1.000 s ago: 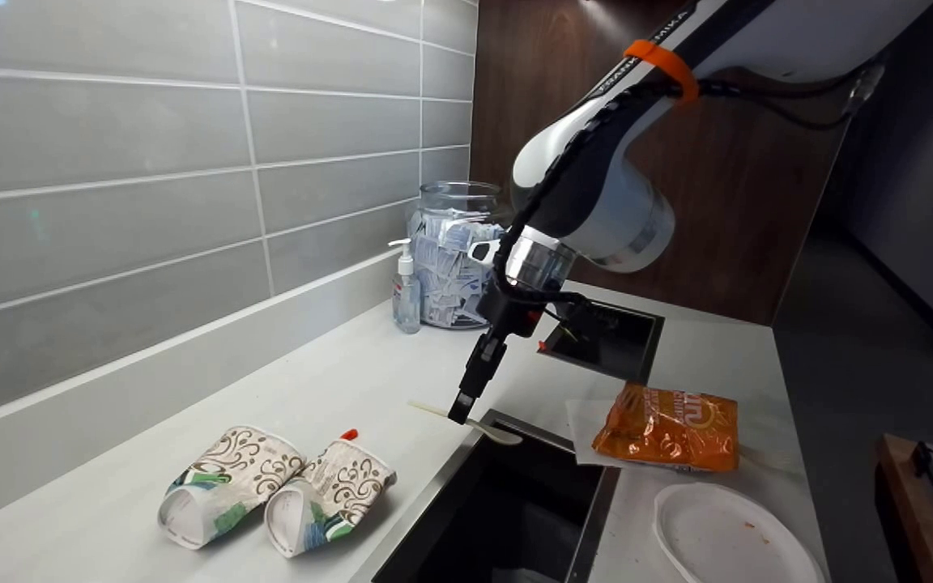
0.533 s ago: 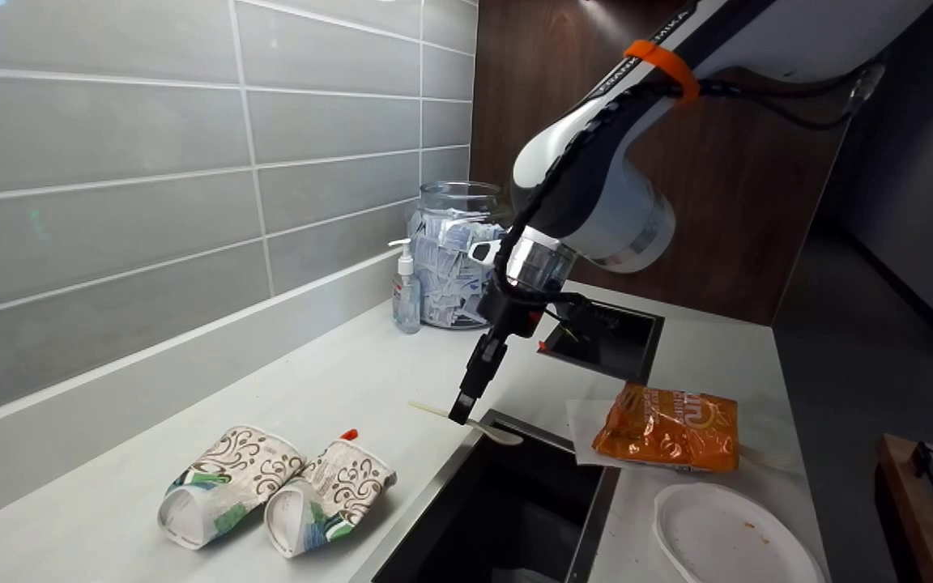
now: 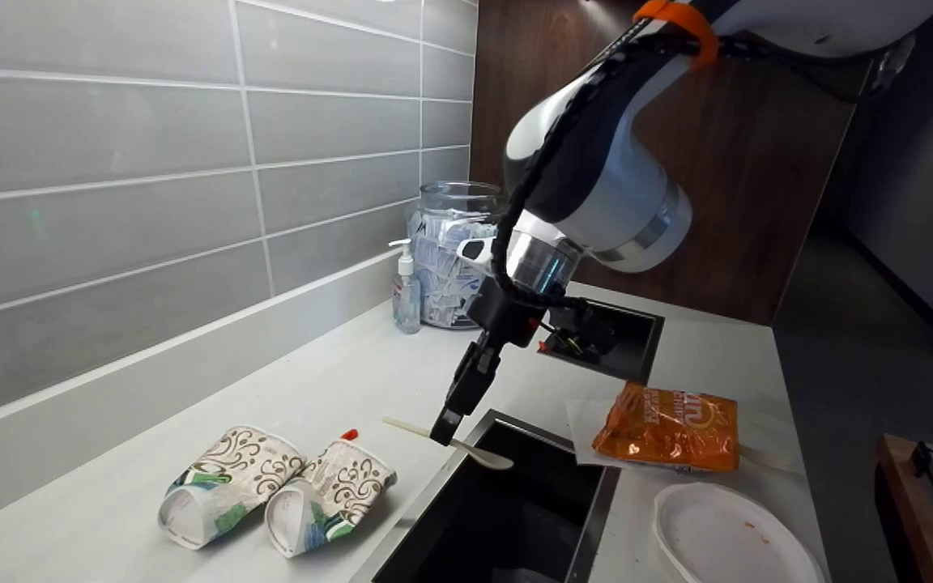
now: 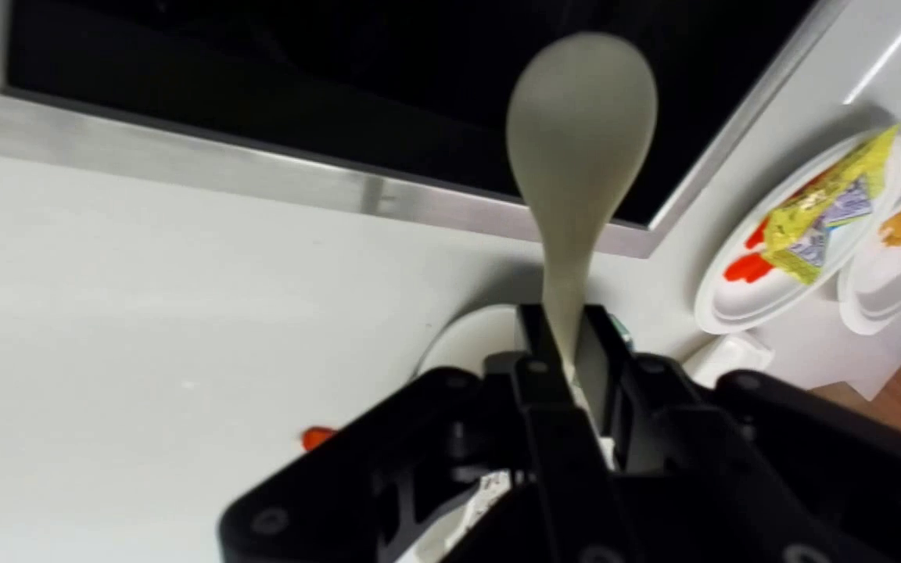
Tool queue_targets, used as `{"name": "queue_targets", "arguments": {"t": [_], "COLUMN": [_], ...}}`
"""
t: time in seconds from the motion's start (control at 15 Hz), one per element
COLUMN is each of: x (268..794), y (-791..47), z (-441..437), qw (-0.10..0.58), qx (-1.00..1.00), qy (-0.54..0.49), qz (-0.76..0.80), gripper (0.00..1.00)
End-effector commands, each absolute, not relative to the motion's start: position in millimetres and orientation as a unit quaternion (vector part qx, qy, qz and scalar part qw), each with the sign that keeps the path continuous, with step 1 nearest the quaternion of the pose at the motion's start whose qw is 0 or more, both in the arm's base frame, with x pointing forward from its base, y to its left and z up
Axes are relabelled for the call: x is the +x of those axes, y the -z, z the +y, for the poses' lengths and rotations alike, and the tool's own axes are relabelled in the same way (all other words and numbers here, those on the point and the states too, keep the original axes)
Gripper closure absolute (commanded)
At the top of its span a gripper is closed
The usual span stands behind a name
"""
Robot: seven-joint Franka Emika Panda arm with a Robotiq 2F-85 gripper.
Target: Use the plastic spoon to push the piece of crisps from the countertop into the garbage disposal shoot
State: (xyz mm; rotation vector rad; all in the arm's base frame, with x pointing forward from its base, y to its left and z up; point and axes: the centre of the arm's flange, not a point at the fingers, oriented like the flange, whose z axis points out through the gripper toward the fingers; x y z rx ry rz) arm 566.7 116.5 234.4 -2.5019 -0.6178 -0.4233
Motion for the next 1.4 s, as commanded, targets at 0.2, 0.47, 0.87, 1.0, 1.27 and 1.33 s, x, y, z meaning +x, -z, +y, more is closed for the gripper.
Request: {"name": "queue_targets", "arguments": {"t": [0.2, 0.47, 0.87, 1.0, 1.27, 1.33], "x": [482.2, 510.0, 515.0, 514.9, 505.3, 498.8], "y": [-259.4, -257.9, -257.4, -257.4, -264.1, -266.7], "z": [138.3, 146.3, 142.8, 143.1, 147.9, 152.2], "qw": [0.297, 0.295, 0.291, 0.291, 0.306, 0.330], "qx": [-0.878, -0.881, -0.883, -0.882, -0.873, -0.861], "qy": [0.192, 0.196, 0.198, 0.198, 0.193, 0.187], "qz": [-0.322, -0.315, -0.312, -0.312, -0.326, -0.339], "gripper": [0.97, 0.86, 0.86, 0.86, 0.97, 0.97]}}
